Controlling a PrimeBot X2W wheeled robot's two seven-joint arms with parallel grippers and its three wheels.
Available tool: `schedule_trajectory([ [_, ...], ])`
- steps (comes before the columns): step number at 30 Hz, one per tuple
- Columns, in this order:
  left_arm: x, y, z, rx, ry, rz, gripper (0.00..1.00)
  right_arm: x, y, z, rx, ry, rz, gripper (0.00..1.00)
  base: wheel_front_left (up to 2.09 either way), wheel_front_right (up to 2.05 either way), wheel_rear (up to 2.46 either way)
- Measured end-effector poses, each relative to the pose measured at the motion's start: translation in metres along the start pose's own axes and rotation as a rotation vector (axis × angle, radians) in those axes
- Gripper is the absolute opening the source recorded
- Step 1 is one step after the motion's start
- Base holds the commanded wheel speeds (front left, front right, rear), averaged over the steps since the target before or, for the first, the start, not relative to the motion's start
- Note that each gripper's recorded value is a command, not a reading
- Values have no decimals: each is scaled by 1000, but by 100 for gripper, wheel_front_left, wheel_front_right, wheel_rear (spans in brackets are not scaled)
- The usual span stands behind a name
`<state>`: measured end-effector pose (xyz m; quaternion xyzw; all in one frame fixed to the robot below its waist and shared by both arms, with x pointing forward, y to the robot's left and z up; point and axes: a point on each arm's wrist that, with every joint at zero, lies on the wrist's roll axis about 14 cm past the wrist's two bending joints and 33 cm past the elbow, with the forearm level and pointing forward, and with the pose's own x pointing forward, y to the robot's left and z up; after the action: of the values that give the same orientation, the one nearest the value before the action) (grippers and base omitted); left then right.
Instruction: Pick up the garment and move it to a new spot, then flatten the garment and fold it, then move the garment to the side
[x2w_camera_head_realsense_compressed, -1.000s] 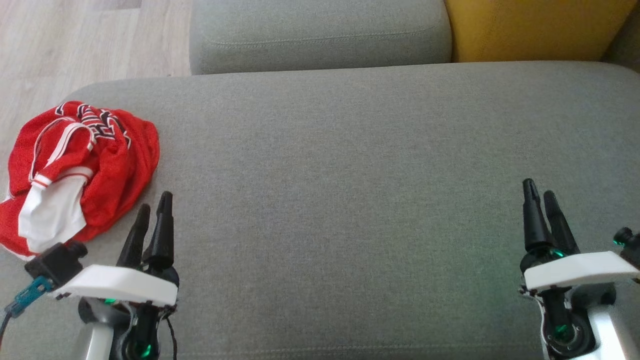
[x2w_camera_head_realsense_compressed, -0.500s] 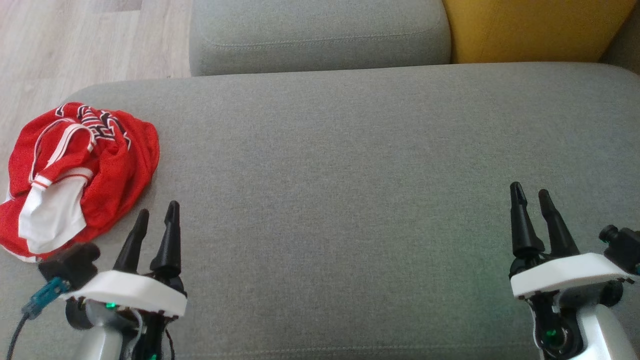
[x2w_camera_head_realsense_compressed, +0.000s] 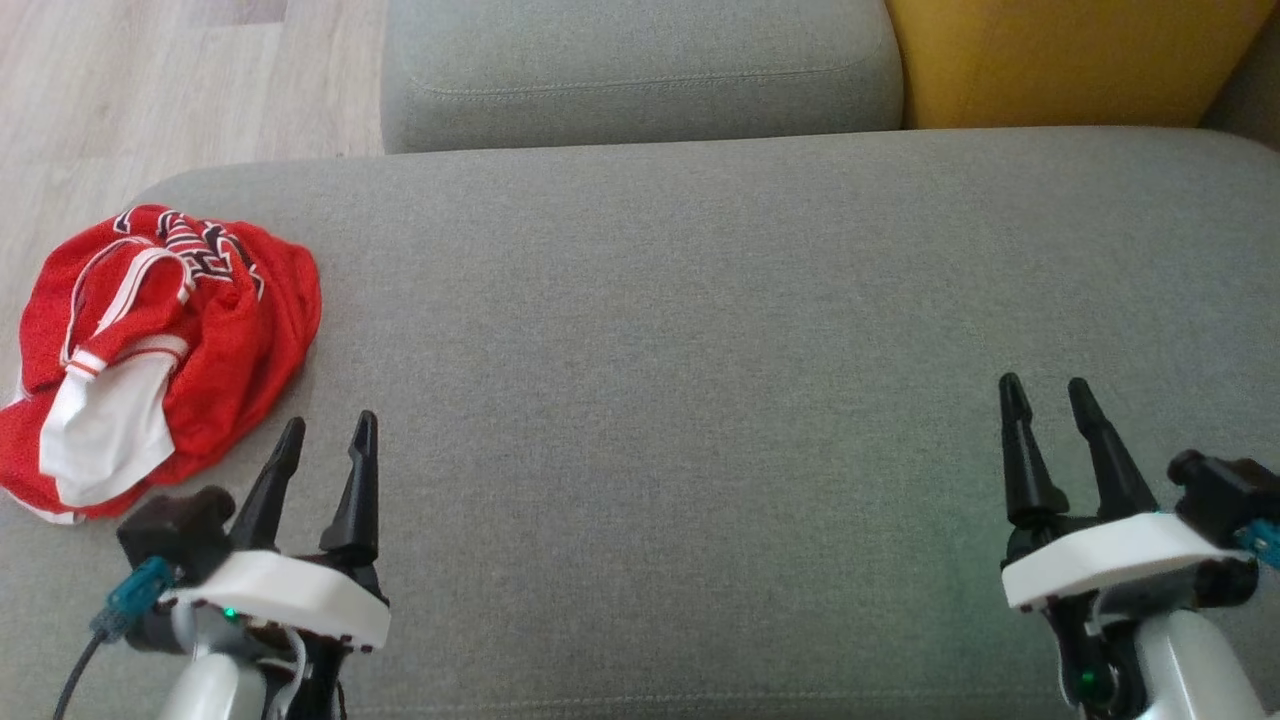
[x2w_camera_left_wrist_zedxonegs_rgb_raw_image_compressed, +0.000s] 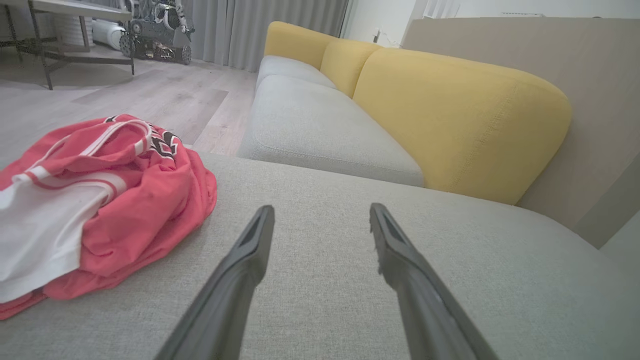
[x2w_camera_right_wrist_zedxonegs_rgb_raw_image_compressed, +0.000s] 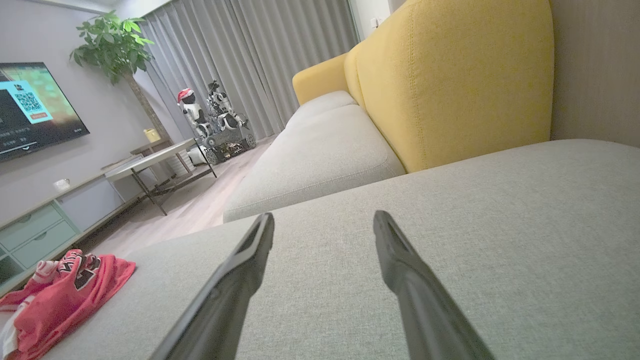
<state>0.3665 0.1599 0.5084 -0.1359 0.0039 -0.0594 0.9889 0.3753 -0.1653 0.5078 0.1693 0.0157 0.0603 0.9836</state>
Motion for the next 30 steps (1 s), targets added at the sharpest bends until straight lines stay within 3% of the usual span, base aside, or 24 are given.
schedule_trajectory([
  [9,-5,-2,-3,97,-9,-10,100,-3,4,-7,-119,16,15,100,0,0,0],
  [30,-10,1,-11,272,-16,-15,100,-3,9,-10,-244,20,19,100,0,0,0],
])
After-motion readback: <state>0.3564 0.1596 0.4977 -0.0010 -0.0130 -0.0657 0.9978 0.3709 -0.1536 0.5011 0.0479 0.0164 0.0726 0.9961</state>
